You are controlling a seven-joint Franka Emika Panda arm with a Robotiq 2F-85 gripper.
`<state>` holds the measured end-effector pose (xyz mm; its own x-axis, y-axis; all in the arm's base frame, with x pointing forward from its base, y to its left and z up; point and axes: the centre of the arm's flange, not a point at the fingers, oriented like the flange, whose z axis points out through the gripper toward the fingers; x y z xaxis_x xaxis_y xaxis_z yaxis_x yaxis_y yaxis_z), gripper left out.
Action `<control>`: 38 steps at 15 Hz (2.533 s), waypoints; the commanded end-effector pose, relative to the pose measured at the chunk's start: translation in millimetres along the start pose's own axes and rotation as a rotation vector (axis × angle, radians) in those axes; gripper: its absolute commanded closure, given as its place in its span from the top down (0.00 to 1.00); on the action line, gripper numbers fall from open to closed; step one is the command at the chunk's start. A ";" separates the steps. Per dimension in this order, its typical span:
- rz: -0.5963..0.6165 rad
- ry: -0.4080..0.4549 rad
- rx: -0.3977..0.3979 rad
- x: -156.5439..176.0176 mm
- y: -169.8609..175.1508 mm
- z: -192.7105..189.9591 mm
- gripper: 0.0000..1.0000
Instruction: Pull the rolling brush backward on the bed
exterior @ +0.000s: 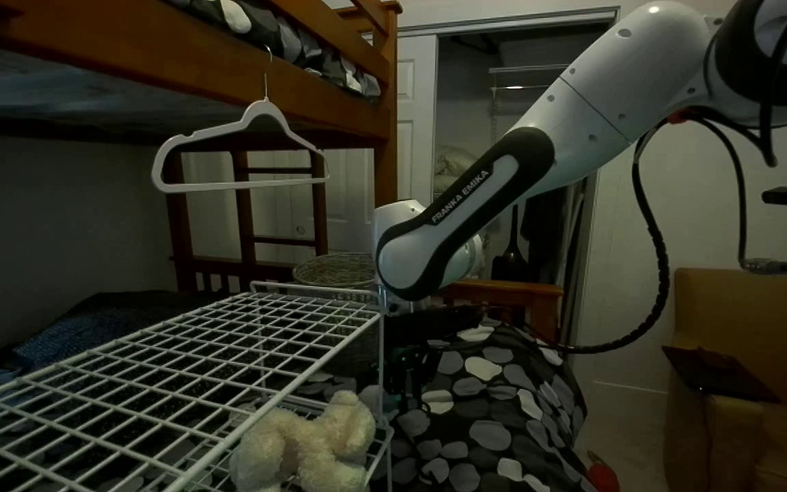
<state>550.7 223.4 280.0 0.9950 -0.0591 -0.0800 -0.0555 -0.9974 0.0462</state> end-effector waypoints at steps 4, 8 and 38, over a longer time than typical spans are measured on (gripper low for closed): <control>0.134 0.133 -0.276 -21.4 54.3 0.5 0.07; 0.200 0.279 -0.405 -3.6 77.8 0.4 0.07; 0.469 0.276 -0.072 81.5 -3.7 88.7 0.07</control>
<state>610.9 207.5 203.9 0.8203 -0.4821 0.3076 -0.5401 -0.8300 0.1393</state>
